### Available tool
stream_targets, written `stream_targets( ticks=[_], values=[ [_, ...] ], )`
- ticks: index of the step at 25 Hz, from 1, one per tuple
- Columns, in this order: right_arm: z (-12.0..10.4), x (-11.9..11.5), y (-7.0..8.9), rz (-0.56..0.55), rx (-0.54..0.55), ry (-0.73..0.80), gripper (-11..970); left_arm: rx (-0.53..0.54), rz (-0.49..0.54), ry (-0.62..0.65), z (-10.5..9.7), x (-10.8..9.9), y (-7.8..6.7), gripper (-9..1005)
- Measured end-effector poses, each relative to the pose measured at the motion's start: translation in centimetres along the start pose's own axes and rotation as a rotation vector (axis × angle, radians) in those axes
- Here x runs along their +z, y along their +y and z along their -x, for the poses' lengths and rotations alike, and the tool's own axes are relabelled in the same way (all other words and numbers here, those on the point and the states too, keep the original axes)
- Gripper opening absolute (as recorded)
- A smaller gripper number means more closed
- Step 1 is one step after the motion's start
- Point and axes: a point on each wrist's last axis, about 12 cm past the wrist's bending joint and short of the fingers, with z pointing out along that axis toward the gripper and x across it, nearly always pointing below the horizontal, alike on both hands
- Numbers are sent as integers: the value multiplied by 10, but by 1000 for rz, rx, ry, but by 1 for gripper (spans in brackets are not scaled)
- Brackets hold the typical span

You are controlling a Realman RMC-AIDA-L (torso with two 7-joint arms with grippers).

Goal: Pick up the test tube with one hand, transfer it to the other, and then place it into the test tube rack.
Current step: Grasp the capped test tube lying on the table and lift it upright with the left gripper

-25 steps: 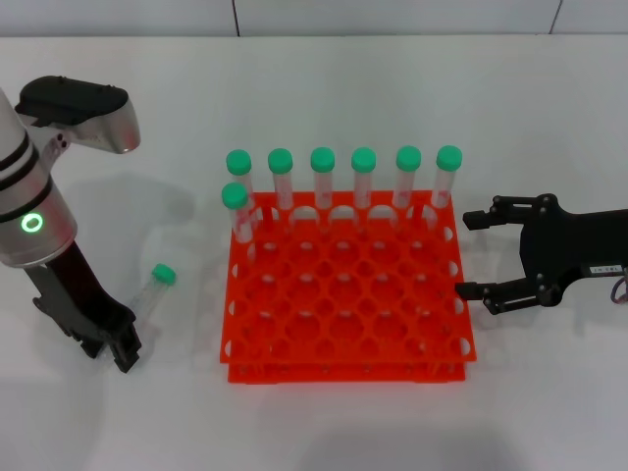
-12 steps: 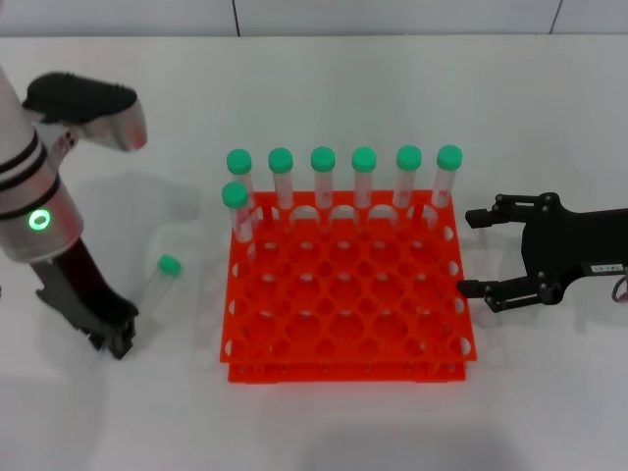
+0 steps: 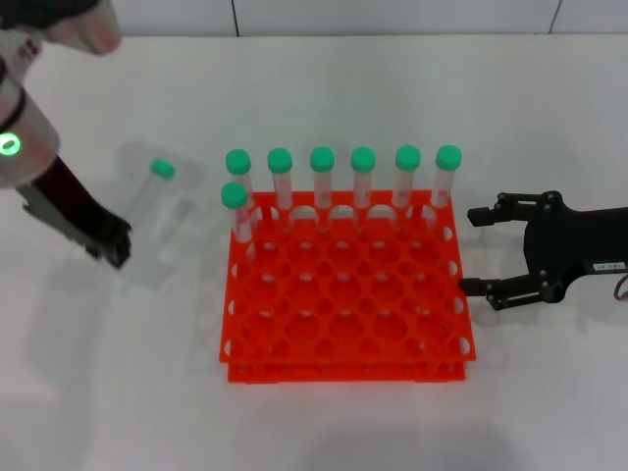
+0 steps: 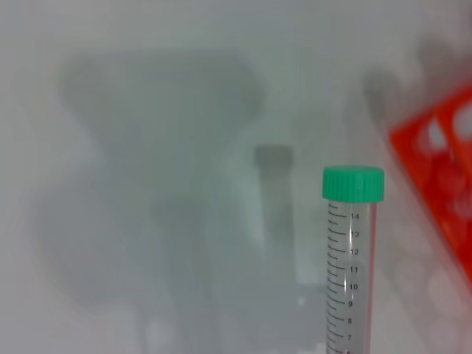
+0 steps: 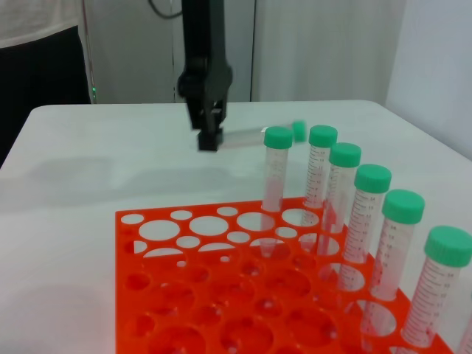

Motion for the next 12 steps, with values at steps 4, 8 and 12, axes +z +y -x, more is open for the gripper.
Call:
stream_targets(
  ticks=[4,8,12],
  values=[
    [0,0,0,-1,2,1,854,0,54,-113,0,-20,3,197],
    [0,-1,0,-1,2,1,854,3,97,-207,0,-27,5,200],
    [0,-1,0,-1,2,0,854,37,189,-380,-1,-29,9,203]
  ],
)
